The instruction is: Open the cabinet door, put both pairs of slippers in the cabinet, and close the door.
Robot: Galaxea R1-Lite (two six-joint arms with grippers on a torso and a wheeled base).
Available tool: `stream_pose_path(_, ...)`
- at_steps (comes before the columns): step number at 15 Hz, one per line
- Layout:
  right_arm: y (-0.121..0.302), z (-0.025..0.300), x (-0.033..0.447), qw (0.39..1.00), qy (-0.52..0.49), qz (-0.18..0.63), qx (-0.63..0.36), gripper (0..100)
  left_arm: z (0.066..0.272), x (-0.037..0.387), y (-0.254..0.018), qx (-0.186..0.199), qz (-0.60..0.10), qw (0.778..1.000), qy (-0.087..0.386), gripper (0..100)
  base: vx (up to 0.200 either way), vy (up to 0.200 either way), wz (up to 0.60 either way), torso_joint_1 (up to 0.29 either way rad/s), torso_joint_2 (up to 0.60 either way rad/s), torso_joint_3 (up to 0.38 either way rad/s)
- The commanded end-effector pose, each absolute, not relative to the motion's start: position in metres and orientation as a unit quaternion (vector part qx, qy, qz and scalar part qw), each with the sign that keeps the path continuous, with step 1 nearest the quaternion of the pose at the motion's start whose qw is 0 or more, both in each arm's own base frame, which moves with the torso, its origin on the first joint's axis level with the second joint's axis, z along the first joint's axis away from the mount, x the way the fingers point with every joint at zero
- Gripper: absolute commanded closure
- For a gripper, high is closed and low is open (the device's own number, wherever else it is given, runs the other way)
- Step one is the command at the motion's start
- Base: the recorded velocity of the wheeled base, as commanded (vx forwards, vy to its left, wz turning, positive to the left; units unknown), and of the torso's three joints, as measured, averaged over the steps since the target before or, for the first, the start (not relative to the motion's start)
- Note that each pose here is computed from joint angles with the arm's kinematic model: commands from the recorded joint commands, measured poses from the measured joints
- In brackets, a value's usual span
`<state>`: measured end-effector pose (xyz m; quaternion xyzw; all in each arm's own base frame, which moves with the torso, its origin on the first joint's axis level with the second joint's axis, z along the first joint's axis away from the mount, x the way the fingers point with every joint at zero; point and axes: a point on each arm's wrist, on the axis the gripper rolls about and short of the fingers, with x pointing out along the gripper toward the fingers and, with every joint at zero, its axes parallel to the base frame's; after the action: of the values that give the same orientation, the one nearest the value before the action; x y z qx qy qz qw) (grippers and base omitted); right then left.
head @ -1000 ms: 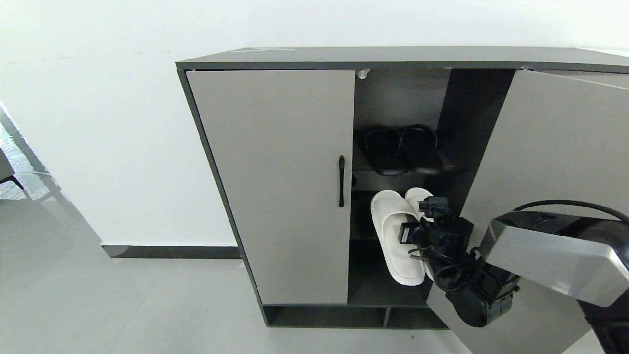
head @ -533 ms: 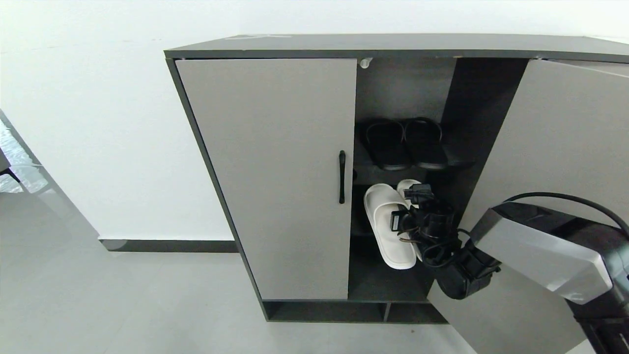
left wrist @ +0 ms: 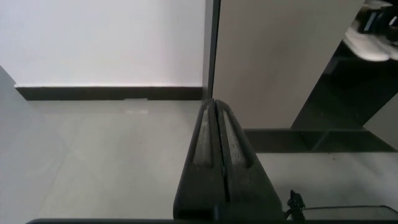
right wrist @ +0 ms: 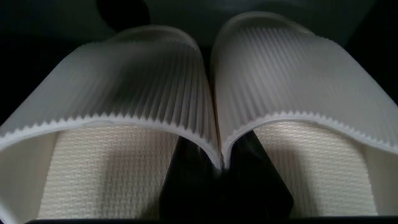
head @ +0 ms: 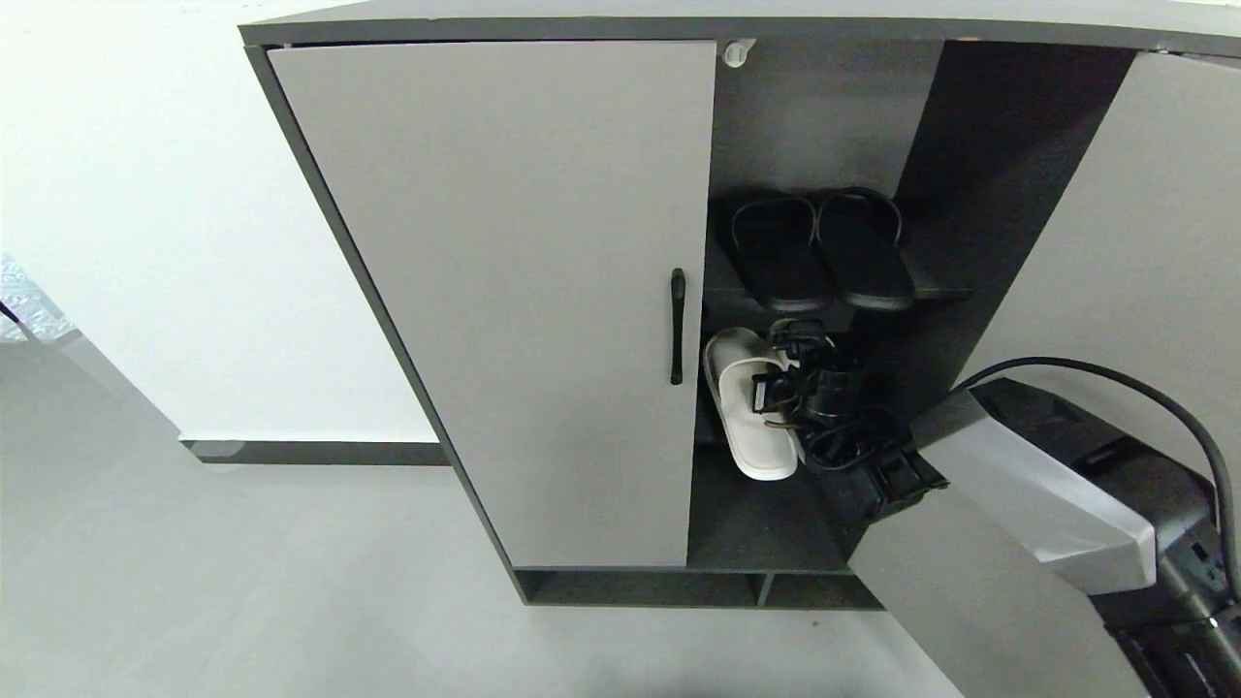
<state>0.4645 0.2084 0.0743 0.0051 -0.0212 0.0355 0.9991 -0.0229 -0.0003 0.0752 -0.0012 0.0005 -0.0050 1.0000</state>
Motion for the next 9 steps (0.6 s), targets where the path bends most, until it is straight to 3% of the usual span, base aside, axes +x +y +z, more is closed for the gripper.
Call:
stream_pose_path(1,0.210,0.071,0.479,0.999,-0.029,0.030,0.001,100,0.075,-0.023,0.000,-0.002,-0.005,1.000,0.001,100,0.000,0.000,0.00,0.000,0.00,0.000)
stream_pose_path(6,0.211,0.073,0.506,0.999,-0.037,0.021,-0.007,100,0.075,-0.023,0.000,-0.002,-0.005,1.000,0.001,100,0.000,0.000,0.00,0.000,0.00,0.000)
stream_pose_path(9,0.211,0.056,0.516,0.999,-0.022,0.017,-0.026,100,0.075,-0.023,0.000,-0.002,-0.005,1.000,0.001,100,0.000,0.000,0.00,0.000,0.00,0.000)
